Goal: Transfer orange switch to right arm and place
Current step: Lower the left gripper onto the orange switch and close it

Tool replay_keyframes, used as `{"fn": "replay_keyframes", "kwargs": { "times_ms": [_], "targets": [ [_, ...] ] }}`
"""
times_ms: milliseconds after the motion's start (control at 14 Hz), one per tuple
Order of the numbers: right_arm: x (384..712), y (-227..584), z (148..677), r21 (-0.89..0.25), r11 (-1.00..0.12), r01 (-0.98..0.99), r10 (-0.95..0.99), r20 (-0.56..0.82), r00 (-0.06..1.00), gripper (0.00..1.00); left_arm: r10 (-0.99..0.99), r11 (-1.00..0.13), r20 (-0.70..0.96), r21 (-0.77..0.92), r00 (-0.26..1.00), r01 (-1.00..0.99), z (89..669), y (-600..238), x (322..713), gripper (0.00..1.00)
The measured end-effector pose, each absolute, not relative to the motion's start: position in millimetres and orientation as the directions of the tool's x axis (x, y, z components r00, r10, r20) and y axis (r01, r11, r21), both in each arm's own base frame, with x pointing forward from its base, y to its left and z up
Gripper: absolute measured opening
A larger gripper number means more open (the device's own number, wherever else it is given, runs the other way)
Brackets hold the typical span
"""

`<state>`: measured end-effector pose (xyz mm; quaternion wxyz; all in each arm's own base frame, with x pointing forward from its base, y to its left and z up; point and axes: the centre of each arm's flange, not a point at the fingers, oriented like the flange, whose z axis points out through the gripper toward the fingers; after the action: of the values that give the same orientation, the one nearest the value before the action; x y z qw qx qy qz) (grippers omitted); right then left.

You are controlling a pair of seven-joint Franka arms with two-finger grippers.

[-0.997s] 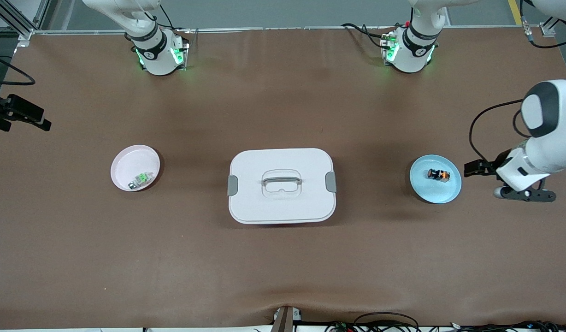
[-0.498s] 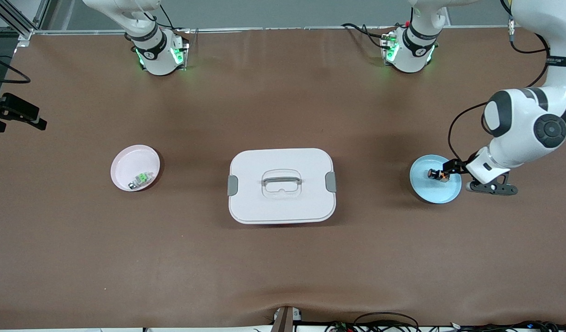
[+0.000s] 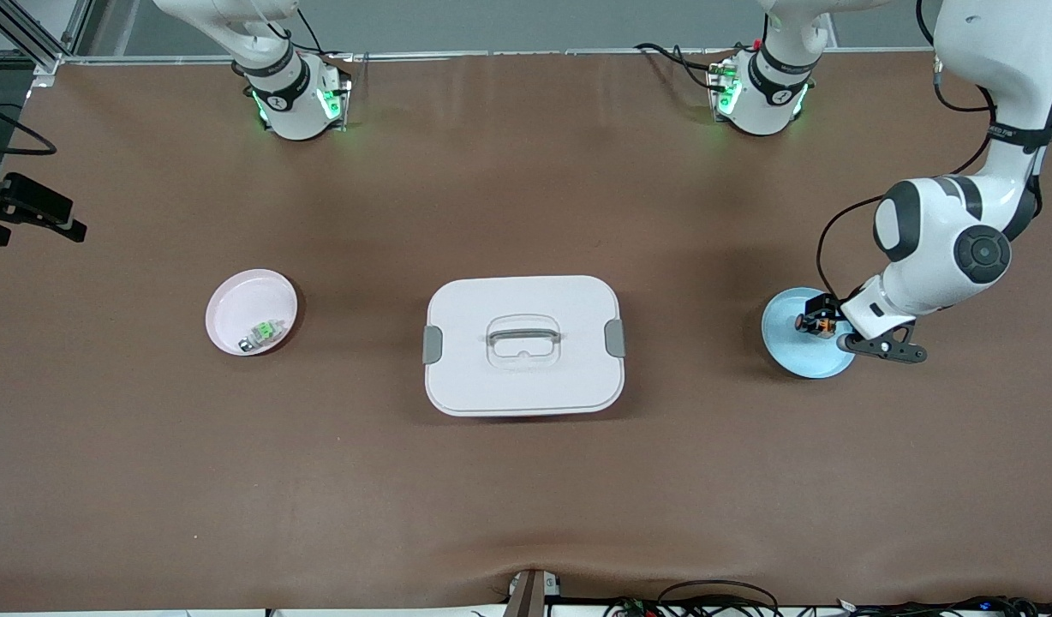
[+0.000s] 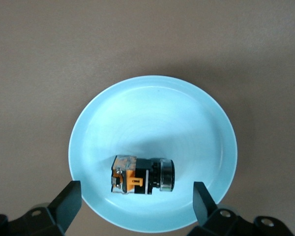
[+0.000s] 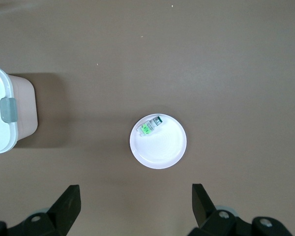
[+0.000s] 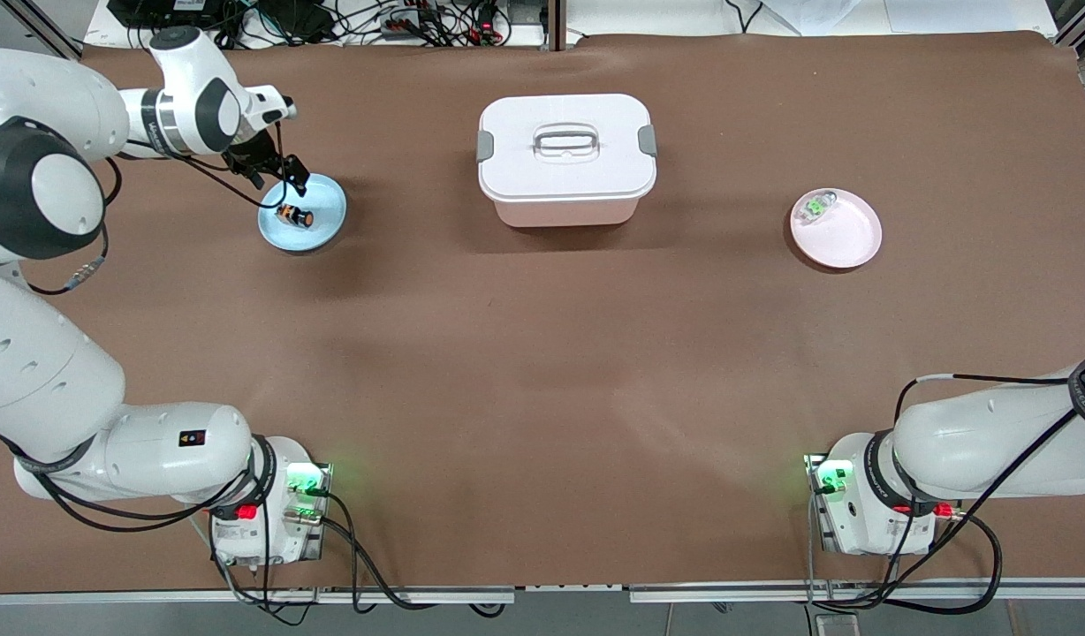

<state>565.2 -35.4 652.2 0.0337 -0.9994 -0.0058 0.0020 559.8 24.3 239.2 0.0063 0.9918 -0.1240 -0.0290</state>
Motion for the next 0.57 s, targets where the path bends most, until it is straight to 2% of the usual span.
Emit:
{"fn": "replay_keyframes", "kwargs": {
  "times_ms": [570],
  "targets": [
    [565, -36, 652, -0.065, -0.998, 0.011, 0.012, -0.004, 1.000, 1.00, -0.269, -0.963, -0.103, 0.039, 0.958, -0.266, 189, 25, 553, 1.00]
  ]
}}
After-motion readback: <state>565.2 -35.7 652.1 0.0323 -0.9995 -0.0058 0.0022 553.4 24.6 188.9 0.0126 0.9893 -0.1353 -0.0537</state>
